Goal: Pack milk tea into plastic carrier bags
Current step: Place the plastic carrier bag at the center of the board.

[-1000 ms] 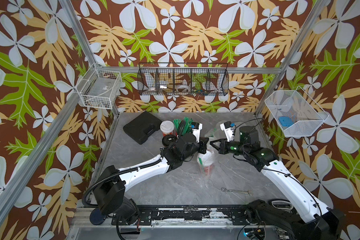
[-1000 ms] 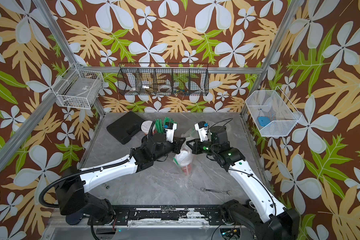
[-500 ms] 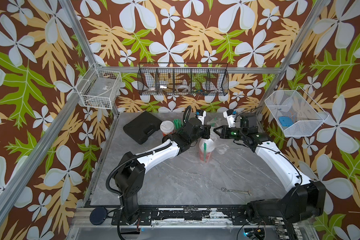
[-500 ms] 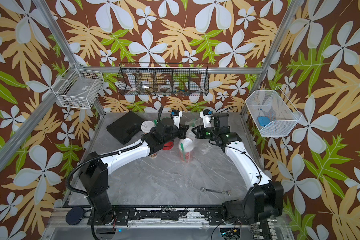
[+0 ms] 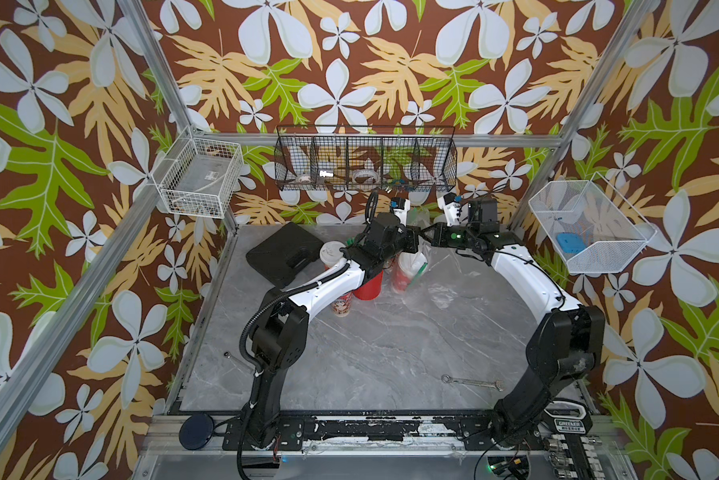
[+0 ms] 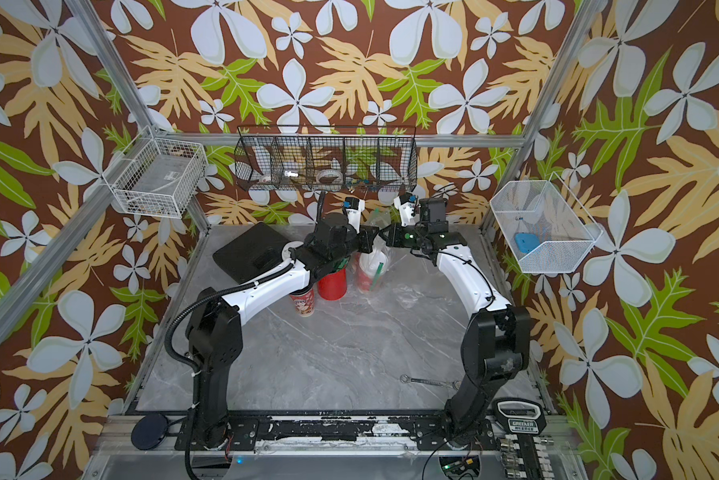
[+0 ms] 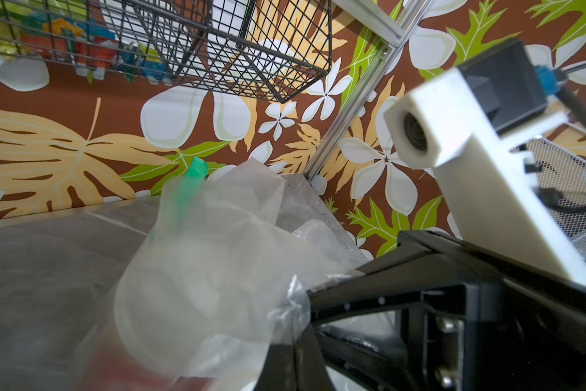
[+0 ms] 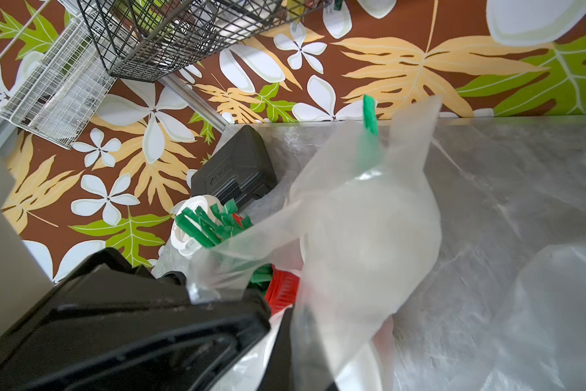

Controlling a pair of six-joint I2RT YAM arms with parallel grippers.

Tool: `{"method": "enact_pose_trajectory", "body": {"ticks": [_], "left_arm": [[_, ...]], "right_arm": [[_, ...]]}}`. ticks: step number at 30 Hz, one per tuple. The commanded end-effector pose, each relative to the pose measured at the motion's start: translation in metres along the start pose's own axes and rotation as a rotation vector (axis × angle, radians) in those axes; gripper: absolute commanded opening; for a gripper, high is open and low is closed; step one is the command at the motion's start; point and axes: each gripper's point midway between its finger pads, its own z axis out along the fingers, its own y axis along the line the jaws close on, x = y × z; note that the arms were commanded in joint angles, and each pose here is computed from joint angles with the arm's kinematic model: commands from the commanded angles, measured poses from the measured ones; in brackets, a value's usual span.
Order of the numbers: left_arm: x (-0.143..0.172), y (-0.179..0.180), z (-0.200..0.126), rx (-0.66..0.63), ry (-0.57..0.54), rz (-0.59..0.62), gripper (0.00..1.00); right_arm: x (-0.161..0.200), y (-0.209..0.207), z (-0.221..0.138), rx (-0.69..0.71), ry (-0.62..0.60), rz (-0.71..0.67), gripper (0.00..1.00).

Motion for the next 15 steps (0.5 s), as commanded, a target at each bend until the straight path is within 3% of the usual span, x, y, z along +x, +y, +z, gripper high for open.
{"method": "enact_pose_trajectory", "body": {"ticks": [1,15], "left_arm": [[-0.015,0.005,0.007,0.025,-0.043,0.003,0.00],[-0.028,0.055,0.029,0.014,-0.086,-0.067,0.00]], "right_arm": [[-0.012,0.001,0.007,-0.020,-0.014,-0.021,0.00],[-0.022,-0.021,0.045,-0.035,0.014,0.028,0.00]]}}
